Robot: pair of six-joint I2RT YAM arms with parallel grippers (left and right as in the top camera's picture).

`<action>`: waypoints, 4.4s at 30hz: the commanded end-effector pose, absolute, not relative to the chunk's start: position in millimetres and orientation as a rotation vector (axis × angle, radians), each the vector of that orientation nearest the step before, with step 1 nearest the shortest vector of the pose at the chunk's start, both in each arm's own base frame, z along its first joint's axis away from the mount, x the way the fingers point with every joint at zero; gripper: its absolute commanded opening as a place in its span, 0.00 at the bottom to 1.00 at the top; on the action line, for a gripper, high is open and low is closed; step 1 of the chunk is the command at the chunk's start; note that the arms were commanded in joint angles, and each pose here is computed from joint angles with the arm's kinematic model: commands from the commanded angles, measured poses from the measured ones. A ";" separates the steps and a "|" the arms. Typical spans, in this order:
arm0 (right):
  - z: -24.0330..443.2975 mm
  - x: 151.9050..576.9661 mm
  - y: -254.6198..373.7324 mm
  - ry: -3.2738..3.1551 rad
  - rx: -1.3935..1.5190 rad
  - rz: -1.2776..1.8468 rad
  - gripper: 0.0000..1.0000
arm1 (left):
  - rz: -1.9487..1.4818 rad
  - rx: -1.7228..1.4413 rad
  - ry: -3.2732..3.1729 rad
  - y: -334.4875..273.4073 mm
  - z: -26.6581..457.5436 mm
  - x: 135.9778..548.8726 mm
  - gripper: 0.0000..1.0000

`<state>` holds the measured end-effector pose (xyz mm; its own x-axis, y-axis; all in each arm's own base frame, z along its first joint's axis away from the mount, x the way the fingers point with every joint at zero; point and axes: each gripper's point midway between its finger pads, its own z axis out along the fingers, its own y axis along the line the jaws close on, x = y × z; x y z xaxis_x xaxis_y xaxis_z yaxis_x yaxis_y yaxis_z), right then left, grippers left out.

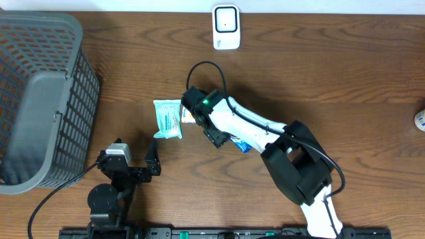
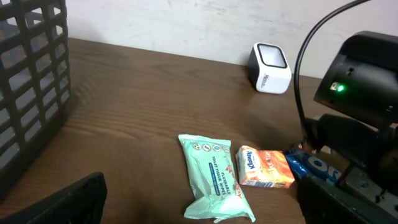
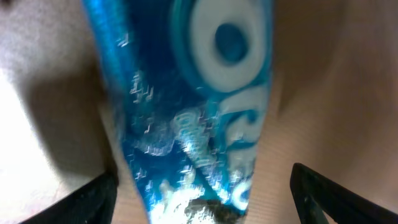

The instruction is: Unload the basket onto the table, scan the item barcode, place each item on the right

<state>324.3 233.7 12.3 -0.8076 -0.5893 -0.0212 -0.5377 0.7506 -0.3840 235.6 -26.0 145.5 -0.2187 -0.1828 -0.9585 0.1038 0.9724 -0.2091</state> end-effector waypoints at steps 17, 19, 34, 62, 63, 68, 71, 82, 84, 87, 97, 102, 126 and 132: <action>-46.4 309.1 181.8 2.713 -0.877 -0.827 0.01 | -0.261 -0.037 1.809 -28.0 133.3 234.1 0.98; -48.4 300.7 194.8 2.792 -0.935 -0.708 0.01 | -0.261 -0.037 1.809 -28.0 133.3 234.1 0.98; 77.4 244.7 308.6 2.996 -1.283 0.998 0.01 | -0.261 -0.037 1.809 -28.0 133.3 234.1 0.98; 196.7 288.0 322.7 2.155 -0.821 2.278 0.01 | -0.261 -0.037 1.809 -28.0 133.3 234.1 0.98; 196.7 288.4 322.4 2.150 -0.824 2.276 0.01 | -0.261 -0.037 1.809 -28.0 133.3 234.1 0.98; 183.1 288.5 320.3 2.182 -0.932 2.140 0.01 | -0.261 -0.037 1.809 -28.0 133.3 234.1 0.98; 162.1 293.9 318.6 2.330 -1.052 1.894 0.02 | -0.261 -0.037 1.809 -28.0 133.2 234.0 0.98; 109.3 418.4 296.8 2.642 -0.746 0.716 0.01 | -0.261 -0.037 1.809 -28.0 133.3 234.1 0.98; 112.4 439.8 293.6 2.576 -0.722 0.616 0.01 | -0.261 -0.037 1.809 -28.0 133.3 234.1 0.98; 121.1 472.4 286.0 2.474 -0.666 0.460 0.01 | -0.261 -0.037 1.809 -28.0 133.3 234.1 0.98; 185.4 554.4 274.5 2.013 -0.732 0.050 0.01 | -0.261 -0.037 1.809 -28.0 133.3 234.1 0.98; 212.5 583.4 271.7 1.819 -0.740 -0.108 0.01 | -0.261 -0.037 1.809 -28.0 133.3 234.1 0.98; 143.0 675.3 284.3 1.505 -0.935 -0.630 0.01 | -0.261 -0.037 1.809 -27.9 133.3 234.1 0.98; 154.9 666.5 280.6 1.566 -0.977 -0.634 0.01 | -0.261 -0.037 1.809 -28.0 133.3 234.1 0.98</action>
